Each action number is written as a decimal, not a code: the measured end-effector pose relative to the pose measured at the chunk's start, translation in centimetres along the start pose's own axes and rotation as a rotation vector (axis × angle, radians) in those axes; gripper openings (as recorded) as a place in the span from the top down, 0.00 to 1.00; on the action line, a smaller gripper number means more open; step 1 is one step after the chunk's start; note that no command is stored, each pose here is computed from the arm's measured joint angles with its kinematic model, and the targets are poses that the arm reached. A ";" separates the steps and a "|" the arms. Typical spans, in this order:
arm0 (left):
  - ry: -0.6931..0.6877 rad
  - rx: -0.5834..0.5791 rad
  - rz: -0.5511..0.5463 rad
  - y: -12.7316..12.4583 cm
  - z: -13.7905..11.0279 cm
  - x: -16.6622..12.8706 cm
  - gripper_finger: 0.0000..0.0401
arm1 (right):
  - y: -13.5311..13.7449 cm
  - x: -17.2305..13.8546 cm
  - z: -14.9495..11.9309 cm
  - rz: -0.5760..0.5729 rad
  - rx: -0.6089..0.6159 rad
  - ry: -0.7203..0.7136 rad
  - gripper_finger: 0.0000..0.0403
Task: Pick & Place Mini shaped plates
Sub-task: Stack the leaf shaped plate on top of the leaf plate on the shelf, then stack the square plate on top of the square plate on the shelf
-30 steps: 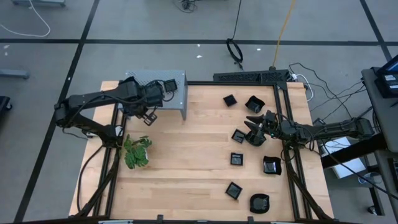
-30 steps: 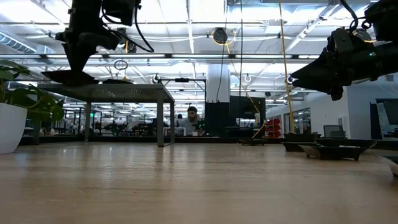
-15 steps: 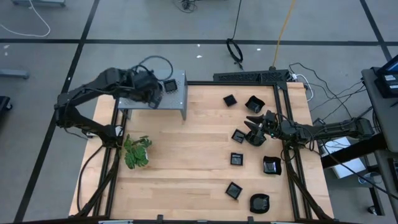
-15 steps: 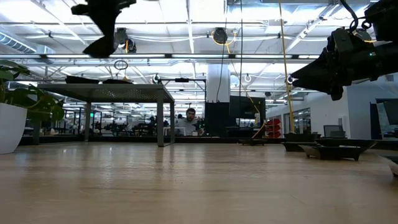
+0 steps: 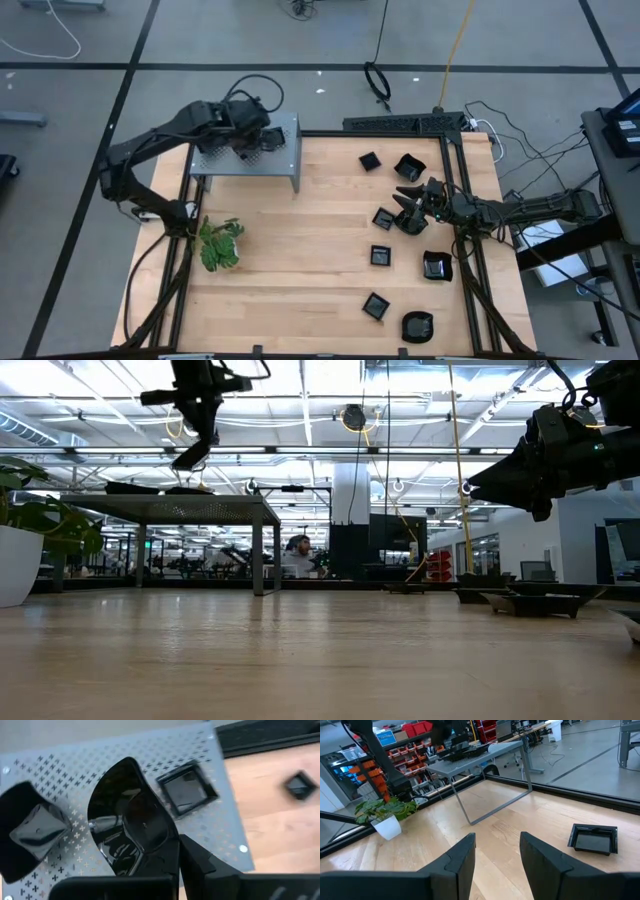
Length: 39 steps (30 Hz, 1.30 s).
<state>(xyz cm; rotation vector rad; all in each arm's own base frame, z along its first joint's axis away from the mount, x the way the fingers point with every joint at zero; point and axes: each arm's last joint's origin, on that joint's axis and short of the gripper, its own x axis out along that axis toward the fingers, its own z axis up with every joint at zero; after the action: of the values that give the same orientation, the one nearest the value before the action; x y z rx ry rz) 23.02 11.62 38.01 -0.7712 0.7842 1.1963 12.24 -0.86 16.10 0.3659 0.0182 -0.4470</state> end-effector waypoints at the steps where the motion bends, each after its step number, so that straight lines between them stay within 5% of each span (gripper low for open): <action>1: 0.010 -0.012 0.014 -0.1 0.1 0.4 0.99 | 0.0 0.0 0.0 0.000 0.000 -0.001 0.65; 15: 0.083 -0.114 0.114 -0.4 1.7 4.5 0.92 | 0.0 0.0 0.0 0.000 0.000 0.000 0.65; 28: 0.027 -0.118 0.026 -0.2 2.2 3.4 0.91 | 0.0 0.0 0.0 0.000 0.000 0.000 0.65; 31: -0.045 -0.052 -0.057 -0.4 2.7 2.3 0.87 | 0.0 0.0 0.0 0.000 0.000 -0.001 0.65; 39: -0.214 0.379 -0.358 0.1 3.3 -2.1 0.79 | 0.0 0.0 0.0 0.000 0.000 0.000 0.65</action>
<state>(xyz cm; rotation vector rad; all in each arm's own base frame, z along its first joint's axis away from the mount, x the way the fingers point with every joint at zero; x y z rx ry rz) 22.86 13.40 41.44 -0.4363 0.6368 0.7626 12.23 -0.86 16.11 0.3658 0.0179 -0.4470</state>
